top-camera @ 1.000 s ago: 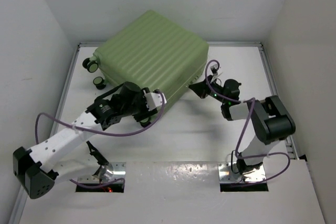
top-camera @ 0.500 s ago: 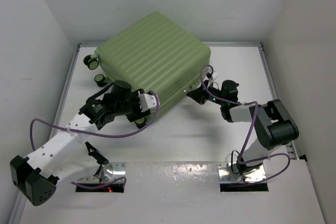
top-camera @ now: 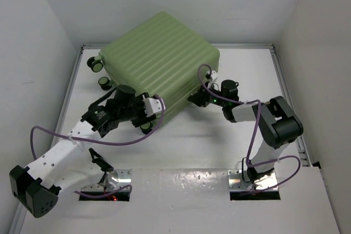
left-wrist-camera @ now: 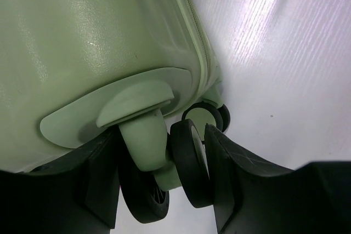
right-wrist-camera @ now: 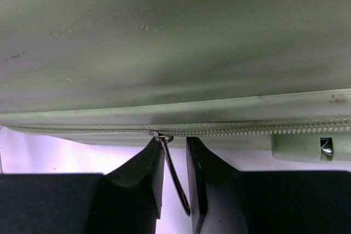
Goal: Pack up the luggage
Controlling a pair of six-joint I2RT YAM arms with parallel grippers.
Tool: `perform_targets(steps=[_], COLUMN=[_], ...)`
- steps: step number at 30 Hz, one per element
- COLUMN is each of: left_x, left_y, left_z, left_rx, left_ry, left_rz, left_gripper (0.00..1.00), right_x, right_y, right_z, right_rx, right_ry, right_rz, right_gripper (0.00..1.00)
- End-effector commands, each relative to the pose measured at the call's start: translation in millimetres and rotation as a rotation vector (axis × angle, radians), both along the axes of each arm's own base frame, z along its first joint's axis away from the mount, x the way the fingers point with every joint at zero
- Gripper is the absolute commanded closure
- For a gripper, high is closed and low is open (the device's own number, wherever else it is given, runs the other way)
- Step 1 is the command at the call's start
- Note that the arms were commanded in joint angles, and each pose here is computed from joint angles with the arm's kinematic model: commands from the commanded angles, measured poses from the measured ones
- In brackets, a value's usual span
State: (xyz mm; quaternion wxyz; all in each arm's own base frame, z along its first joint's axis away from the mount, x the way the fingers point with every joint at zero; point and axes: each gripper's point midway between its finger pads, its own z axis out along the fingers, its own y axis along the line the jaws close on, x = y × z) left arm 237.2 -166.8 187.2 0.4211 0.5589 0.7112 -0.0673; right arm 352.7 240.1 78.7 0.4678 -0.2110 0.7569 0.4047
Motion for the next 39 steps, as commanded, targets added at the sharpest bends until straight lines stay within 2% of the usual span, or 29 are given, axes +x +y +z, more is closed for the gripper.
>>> perform_targets(steps=[1,5,8,12,15,19,23,27,32,34,35,39], left_x=[5,4,2,4,5,5,14,21,49,67,78,129], left_y=[28,30,31,32,38,62,106,140,189,203,211,229], left_z=[-26,-27,-29,-27,-31,-40,-49,-62,-77,-72,-75,-60], left_rx=[0.107,0.108,0.102,0.102,0.119,0.153,0.188,0.222,0.279,0.284,0.291,0.274], left_ry=[0.012,0.013,0.017,0.006,0.009,0.103,0.14,0.18,0.224,0.202,0.202,0.145], left_rz=[0.066,0.079,0.085,0.092,0.132,0.236,0.392,0.496,0.676,0.729,0.755,0.813], left_gripper=[1.0,1.0,1.0,1.0,1.0,1.0,1.0,1.0,1.0,1.0,1.0,1.0], right_x=[18,23,22,17,22,34,53,71,109,124,133,161], right_y=[9,9,11,13,2,-29,-75,-99,-114,-122,-122,-128], right_z=[23,26,30,32,34,29,21,19,36,34,44,35], right_rx=[0.021,0.025,0.029,0.025,0.01,-0.074,-0.175,-0.227,-0.277,-0.304,-0.313,-0.352], right_ry=[-0.081,-0.087,-0.098,-0.125,-0.154,-0.181,-0.189,-0.201,-0.277,-0.289,-0.326,-0.342], right_rz=[-0.03,-0.058,-0.056,-0.041,-0.084,-0.203,-0.378,-0.464,-0.549,-0.572,-0.572,-0.572], right_gripper=[0.77,0.76,0.84,1.0,1.0,1.0,1.0,1.0,1.0,1.0,1.0,1.0])
